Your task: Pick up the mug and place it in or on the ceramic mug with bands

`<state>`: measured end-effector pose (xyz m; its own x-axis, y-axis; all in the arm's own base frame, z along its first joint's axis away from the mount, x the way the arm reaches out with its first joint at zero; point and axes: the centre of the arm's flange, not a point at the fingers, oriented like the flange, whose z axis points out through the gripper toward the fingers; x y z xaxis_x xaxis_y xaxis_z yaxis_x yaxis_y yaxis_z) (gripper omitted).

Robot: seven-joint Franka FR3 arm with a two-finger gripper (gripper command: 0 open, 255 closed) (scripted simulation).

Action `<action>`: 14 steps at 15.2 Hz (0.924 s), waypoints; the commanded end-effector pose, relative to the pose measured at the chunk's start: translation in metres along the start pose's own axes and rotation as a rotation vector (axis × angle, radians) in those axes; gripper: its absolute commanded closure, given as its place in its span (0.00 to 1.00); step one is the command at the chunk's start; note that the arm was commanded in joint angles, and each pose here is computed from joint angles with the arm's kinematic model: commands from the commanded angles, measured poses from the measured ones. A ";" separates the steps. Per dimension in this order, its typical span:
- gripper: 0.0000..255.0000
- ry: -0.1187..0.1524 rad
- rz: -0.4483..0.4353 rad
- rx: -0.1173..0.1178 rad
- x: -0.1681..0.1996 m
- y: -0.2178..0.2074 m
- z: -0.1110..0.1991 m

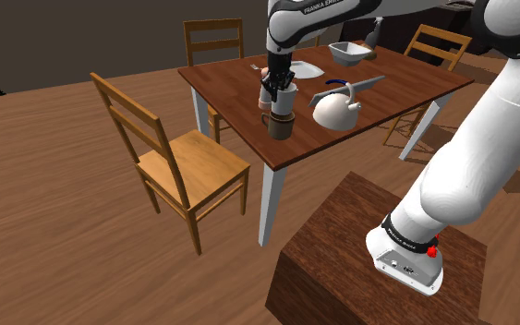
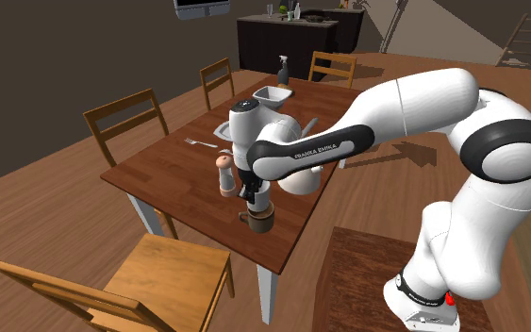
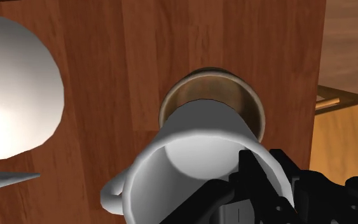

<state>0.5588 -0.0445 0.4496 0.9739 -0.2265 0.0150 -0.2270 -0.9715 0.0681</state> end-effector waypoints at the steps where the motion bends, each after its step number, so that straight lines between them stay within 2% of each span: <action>1: 0.00 -0.001 0.000 0.000 0.000 0.000 0.001; 6: 0.00 -0.001 0.000 0.000 0.000 0.000 0.001; 10: 0.00 -0.001 0.000 0.000 0.000 0.000 -0.049; 14: 0.00 -0.001 0.000 0.000 0.000 0.000 -0.049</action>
<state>0.5590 -0.0411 0.4981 0.9739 -0.2266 0.0144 -0.2271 -0.9715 0.0682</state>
